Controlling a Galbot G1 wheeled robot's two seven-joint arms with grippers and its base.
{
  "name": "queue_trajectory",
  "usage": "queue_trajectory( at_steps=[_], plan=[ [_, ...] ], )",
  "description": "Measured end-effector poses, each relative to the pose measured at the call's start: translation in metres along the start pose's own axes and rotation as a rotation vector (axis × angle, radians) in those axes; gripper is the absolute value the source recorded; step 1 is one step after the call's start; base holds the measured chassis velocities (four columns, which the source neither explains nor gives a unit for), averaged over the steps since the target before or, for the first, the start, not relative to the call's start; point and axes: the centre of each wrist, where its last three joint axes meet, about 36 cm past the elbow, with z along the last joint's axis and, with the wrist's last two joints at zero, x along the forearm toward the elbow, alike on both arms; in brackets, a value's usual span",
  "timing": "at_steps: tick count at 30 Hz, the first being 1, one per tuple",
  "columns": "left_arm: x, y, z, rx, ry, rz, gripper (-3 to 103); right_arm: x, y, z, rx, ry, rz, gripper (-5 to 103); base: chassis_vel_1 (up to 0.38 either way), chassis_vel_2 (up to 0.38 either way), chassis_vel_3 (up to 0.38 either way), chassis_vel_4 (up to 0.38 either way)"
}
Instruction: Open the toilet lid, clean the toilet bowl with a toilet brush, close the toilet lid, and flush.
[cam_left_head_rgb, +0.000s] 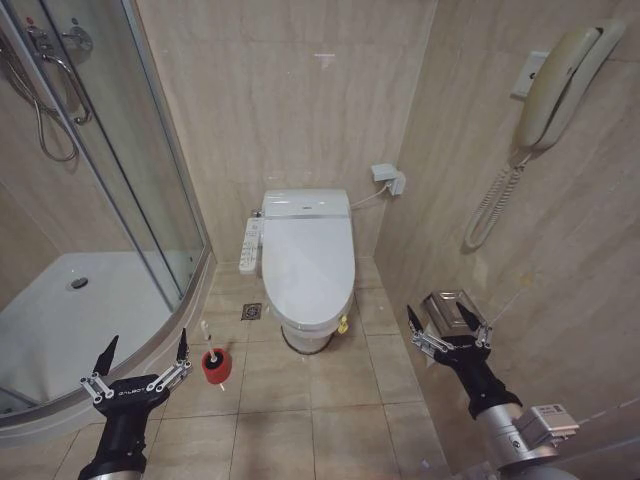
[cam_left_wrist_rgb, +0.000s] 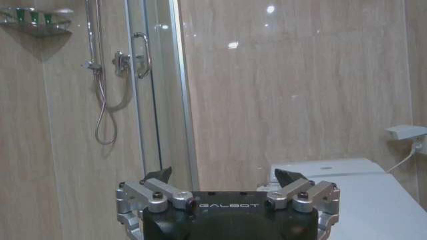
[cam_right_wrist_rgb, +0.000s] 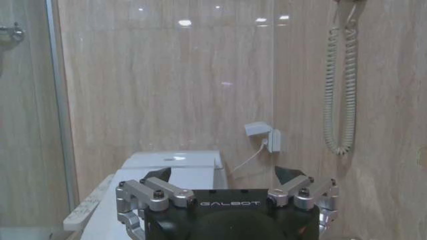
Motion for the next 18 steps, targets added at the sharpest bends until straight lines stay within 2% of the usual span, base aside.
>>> queue_trajectory(
  at_steps=[18],
  plan=[
    [0.0,0.0,0.0,0.0,0.0,0.0,100,0.0,0.0,0.0,0.0,0.0,0.0,100,-0.002,-0.002,0.002,0.004]
  ],
)
